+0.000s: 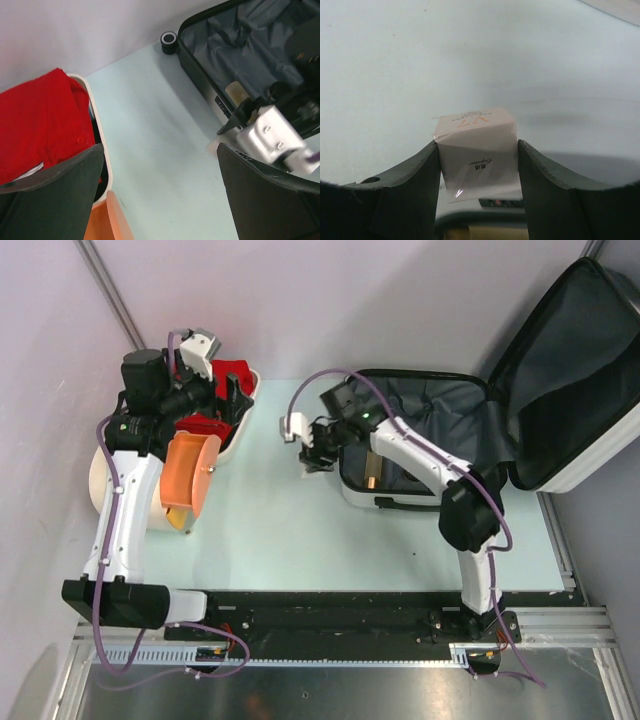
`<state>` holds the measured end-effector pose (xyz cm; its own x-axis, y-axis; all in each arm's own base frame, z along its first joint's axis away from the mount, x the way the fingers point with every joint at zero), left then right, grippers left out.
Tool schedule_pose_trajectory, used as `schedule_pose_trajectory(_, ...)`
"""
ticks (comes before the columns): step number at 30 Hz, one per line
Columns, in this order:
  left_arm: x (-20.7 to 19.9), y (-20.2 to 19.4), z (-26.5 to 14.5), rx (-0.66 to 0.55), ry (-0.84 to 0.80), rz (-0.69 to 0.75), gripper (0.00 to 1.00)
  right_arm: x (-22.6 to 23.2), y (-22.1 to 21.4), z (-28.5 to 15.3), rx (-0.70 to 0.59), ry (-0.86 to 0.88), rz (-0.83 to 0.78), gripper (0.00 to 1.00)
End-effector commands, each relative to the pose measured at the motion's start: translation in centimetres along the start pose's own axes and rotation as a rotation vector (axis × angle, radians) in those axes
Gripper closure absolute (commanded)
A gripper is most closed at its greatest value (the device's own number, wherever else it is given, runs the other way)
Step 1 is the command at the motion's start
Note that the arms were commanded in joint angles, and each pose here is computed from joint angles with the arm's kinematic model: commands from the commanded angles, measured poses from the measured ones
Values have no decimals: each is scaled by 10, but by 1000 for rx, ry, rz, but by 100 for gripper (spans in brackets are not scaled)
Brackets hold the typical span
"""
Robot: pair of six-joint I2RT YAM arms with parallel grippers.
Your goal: Open, take out, and arrange the luggage
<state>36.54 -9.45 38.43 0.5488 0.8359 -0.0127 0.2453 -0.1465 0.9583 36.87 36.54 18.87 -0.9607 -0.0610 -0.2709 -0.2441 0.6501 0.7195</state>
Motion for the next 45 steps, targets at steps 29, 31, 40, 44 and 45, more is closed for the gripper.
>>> schedule_pose_trajectory(29,-20,-93,59,450,-109,277,0,-73,11,-133,-300,-344,317,0)
schedule_pose_trajectory(31,-41,-122,72,537,-179,307,0,-81,-8,-155,-302,-382,404,0)
schedule_pose_trajectory(40,-93,-217,110,784,-391,295,0,-86,-88,-215,-262,-483,672,0)
schedule_pose_trajectory(44,-112,-237,126,821,-425,290,0,-77,-99,-210,-240,-467,707,0)
schedule_pose_trajectory(45,-113,-242,128,827,-428,289,0,-77,-100,-211,-238,-468,705,0)
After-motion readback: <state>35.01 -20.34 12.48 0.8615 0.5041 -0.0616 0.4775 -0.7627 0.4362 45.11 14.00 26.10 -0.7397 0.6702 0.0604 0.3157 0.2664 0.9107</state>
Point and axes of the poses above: each gripper's point midway between its finger pads, its own z axis out along the fingers, its own x axis along the line the jaws close on, y = z × x, the point moved 1 cm from there along -z, back along the fingers, and after that the axes turned 2 degrees about -z, right-handed, at the moved point
